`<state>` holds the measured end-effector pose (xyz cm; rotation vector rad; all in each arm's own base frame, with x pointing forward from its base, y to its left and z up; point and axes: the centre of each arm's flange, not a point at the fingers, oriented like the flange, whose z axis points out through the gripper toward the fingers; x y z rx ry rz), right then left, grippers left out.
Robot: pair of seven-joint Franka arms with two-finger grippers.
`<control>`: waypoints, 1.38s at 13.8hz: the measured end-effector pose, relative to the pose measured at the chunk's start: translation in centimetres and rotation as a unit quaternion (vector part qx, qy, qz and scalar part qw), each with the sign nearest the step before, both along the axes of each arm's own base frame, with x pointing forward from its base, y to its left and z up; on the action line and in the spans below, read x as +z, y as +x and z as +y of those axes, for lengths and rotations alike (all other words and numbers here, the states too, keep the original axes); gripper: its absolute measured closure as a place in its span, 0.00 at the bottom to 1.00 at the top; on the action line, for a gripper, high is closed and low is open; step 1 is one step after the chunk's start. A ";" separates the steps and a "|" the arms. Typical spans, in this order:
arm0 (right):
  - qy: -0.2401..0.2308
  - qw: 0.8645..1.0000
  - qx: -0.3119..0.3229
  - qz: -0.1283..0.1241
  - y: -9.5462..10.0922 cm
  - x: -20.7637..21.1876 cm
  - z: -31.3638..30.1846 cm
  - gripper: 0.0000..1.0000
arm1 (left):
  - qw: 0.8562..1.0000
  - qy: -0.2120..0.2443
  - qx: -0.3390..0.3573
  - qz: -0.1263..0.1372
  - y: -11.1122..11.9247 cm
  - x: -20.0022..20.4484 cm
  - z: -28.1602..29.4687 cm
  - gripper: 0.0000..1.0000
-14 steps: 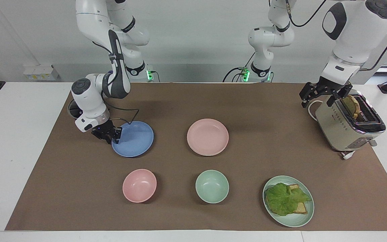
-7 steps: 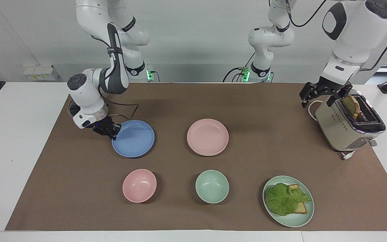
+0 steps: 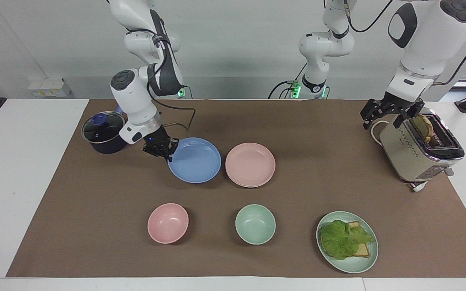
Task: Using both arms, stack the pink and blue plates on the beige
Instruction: 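Lift the blue bowl with the right gripper and carry it over the pink bowl, then lower the blue bowl into the pink bowl and open the right gripper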
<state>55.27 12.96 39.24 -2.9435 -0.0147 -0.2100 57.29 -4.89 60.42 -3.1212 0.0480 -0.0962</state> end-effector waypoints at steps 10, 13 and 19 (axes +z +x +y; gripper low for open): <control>0.024 1.000 0.001 0.010 -1.3 -2.8 14.6 0.95 | 1.000 0.000 0.000 0.000 0.0 0.0 0.0 0.00; 0.022 1.000 0.008 0.017 -1.4 -4.3 15.6 0.95 | 1.000 0.000 0.000 0.000 0.0 0.0 0.0 0.00; 0.023 1.000 0.007 0.017 -1.4 -4.3 15.9 0.81 | 1.000 0.000 0.000 0.000 0.0 0.0 0.0 0.00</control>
